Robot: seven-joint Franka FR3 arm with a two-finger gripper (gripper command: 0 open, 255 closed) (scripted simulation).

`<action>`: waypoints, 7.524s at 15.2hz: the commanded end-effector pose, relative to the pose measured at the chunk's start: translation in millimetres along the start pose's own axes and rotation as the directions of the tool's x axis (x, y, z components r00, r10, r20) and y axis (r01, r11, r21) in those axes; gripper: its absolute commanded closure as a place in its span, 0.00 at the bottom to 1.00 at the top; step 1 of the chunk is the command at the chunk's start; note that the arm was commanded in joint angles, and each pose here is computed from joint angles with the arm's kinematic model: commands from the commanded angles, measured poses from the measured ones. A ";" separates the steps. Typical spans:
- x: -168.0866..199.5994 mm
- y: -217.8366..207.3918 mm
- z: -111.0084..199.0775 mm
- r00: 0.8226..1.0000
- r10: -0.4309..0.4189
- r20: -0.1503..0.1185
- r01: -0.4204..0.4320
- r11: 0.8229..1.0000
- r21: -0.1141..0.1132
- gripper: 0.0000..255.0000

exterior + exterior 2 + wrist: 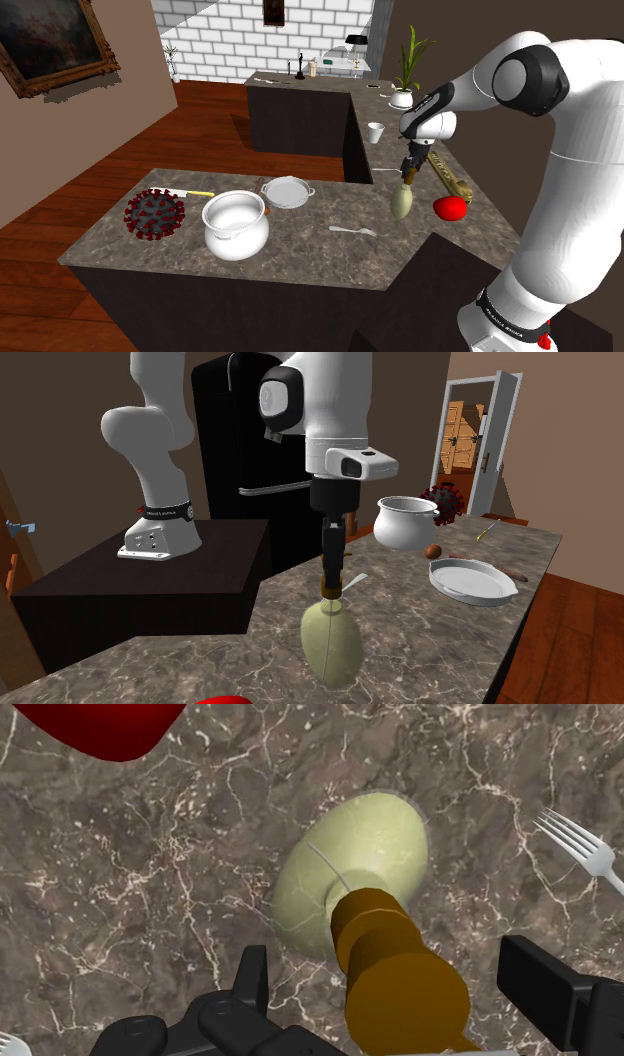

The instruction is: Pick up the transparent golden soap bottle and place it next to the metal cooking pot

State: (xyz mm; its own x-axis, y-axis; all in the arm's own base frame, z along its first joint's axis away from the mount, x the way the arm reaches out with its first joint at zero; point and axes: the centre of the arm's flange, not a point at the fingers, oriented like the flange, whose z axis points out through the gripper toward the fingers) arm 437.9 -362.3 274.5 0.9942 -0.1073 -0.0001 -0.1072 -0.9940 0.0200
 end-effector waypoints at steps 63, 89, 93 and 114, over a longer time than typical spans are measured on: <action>0.0 5.1 -252.5 1.000 0.000 0.000 0.000 1.000 0.000 1.00; 63.1 -121.9 -305.3 1.000 0.000 0.000 0.000 1.000 0.000 1.00; 86.1 -168.6 -296.5 1.000 0.000 0.000 0.000 1.000 0.000 1.00; 206.6 -414.0 -250.3 1.000 0.000 0.000 0.000 1.000 0.000 1.00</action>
State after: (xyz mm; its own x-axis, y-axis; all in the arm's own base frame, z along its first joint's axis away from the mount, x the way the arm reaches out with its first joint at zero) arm 679.8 20.0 520.9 0.9943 -0.1066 -0.0009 -0.1066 -0.9941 0.0206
